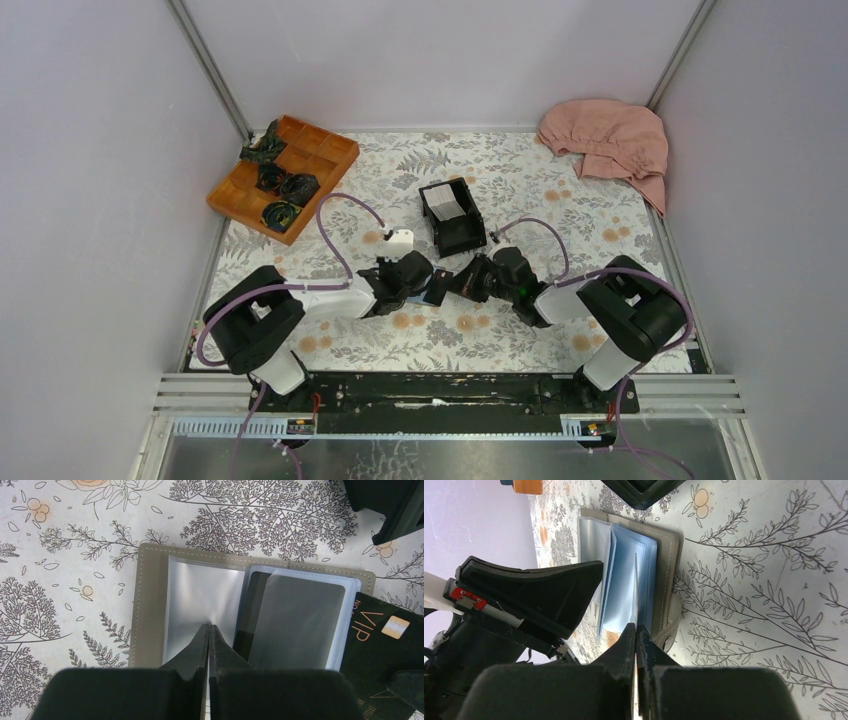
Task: Put the credit cards into the card holder
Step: Insert the credit card into the card holder.
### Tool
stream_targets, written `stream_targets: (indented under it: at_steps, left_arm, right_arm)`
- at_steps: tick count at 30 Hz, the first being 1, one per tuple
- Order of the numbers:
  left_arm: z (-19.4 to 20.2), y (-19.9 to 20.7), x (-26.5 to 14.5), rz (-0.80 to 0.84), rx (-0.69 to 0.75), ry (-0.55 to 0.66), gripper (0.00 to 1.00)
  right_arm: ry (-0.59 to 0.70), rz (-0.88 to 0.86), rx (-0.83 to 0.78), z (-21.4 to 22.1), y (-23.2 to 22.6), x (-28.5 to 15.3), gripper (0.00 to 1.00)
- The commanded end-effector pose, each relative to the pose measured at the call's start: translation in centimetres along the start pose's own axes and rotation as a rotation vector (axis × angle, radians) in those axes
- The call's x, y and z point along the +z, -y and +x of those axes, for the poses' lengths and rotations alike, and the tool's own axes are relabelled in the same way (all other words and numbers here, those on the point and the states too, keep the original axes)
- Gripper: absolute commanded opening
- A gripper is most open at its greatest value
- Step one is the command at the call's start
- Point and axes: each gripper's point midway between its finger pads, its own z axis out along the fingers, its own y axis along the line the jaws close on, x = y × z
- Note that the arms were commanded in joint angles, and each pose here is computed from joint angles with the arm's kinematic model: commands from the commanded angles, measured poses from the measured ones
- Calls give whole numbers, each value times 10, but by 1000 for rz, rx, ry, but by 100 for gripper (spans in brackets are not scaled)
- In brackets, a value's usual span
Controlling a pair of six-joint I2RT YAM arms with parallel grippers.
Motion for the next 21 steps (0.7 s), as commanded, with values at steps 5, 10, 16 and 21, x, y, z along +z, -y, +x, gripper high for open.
stream_targets:
  at_steps: [5,10,16,21]
  left_arm:
    - [39,-7,2,-7,43,-112,0]
    - [40,-7,3,-8,45,-116,0]
    - [40,-8,2,-9,48,-114,0]
    - [40,-7,2,-9,46,-119,0]
  right_arm:
    - [20,-80,29,-7,-18,1,0]
    - [6,-102,29,-8,-24,6,0]
    - [-20,-109,27,-7,-27,14,0]
    - [-24,-109,10,-9,-31,18,0]
